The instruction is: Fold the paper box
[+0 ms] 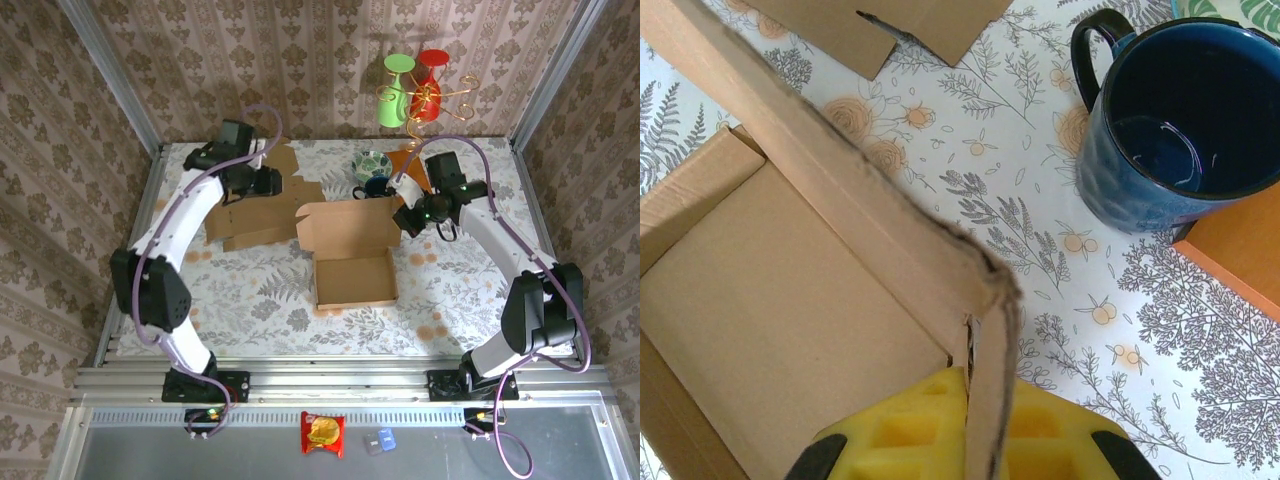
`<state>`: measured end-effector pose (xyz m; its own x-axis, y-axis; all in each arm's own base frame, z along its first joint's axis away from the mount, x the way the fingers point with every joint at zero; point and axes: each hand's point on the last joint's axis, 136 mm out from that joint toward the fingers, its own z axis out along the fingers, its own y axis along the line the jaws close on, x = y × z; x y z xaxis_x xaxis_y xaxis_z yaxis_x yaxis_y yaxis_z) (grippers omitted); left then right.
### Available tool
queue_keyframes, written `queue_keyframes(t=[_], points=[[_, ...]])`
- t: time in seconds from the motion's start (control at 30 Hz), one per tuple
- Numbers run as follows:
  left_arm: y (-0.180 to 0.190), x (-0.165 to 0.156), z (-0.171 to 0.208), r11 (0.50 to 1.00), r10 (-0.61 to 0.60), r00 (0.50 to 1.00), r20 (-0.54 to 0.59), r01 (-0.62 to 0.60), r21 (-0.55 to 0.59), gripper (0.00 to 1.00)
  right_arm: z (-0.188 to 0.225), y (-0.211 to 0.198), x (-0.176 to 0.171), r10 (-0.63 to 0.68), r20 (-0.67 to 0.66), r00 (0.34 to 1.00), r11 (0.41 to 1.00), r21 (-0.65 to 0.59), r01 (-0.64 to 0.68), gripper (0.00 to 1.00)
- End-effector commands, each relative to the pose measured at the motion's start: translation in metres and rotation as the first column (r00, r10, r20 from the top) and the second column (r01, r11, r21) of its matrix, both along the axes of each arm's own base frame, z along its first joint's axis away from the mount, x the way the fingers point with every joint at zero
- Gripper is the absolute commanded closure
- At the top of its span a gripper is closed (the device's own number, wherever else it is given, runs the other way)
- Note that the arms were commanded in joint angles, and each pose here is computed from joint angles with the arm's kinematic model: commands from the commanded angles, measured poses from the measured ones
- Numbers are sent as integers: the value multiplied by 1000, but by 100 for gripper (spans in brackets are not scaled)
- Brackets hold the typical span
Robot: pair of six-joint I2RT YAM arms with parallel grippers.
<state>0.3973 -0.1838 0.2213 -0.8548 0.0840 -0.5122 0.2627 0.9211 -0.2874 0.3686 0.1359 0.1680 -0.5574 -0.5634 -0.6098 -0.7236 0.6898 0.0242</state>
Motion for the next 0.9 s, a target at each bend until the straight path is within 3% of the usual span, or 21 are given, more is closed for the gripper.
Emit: queue_keyframes(t=[0.0,0.1,0.33,0.6,0.63,0.87], points=[[-31,-48,-15,947,-315,949,-11,314,-72,58,-4,-5,-6,8,9,1000,999,-48,-7,100],[-46,-77,-12,855,-506,859,82,512,-79,53,-6,-4,-7,13,6,1000,999,-50,-12,100],[-66,-69,-17,760,-644,753,136,649,5,48,-6,-4,-6,19,7,1000,998,-52,-19,100],[-68,-64,-38,748,-663,746,61,663,33,53,-7,0,-3,20,4,1000,999,-43,-20,100],[-78,-71,-41,729,-685,727,54,684,36,54,-7,1,-3,19,4,1000,999,-43,-19,100],[-80,-64,-49,742,-668,744,12,666,70,69,-10,3,-3,16,-2,1000,999,-46,-16,100]])
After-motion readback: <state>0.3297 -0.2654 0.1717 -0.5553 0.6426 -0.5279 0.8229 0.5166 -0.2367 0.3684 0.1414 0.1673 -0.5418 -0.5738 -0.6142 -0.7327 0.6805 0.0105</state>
